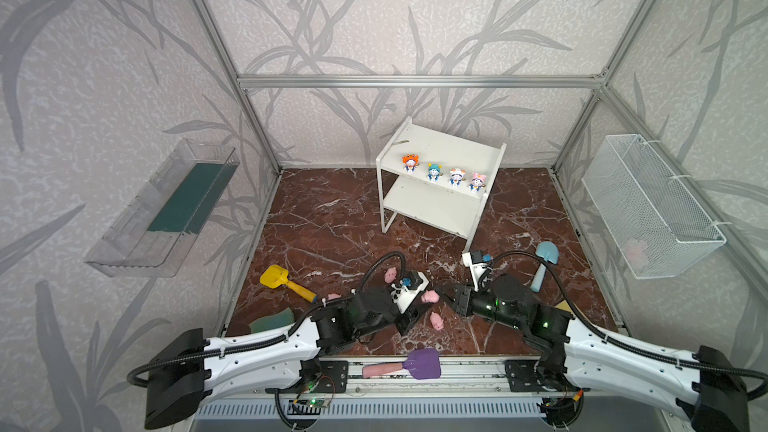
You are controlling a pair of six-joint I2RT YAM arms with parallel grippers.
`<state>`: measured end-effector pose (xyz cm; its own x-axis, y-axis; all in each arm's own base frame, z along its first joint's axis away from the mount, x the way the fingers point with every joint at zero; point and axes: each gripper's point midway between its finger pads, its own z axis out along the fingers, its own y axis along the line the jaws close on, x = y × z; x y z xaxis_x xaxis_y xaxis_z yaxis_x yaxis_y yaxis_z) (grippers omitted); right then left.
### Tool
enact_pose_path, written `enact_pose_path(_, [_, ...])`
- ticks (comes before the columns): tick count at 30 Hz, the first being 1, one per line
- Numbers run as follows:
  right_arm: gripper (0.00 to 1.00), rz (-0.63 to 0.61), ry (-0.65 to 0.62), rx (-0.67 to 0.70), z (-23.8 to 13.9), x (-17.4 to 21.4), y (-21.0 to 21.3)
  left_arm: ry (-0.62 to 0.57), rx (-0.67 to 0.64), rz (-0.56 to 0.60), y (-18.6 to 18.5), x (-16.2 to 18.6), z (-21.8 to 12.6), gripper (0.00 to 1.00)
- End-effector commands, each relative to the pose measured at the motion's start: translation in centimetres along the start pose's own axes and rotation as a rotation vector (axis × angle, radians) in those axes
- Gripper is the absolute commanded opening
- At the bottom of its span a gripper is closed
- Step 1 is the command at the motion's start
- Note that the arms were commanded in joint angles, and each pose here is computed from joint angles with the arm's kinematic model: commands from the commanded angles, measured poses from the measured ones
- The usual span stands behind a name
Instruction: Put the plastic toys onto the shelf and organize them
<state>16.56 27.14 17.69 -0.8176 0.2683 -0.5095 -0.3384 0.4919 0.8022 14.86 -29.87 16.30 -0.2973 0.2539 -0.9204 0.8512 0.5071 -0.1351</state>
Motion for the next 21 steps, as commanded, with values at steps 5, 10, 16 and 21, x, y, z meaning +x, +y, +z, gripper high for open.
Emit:
enact_pose_path(5, [0.19,0.036,-0.030,0.007,-0.8,-0.5,-0.8,-0.030,0.050,0.011,-0.9,-0.4,-0.3,0.61])
enact_pose_path(10, [0.21,0.007,0.000,0.070,-1.1,0.1,-2.0,0.002,-0.003,0.004,0.1,0.6,-0.7,0.64])
enact_pose_path(16, [0.25,-0.042,0.088,0.194,-1.0,2.2,-5.4,-0.016,-0.114,-0.063,2.5,2.2,-2.7,0.80])
enact_pose_path(21, [0.33,-0.088,0.210,0.271,-0.4,4.4,-7.3,0.028,-0.232,-0.152,4.7,4.6,-4.0,0.94])
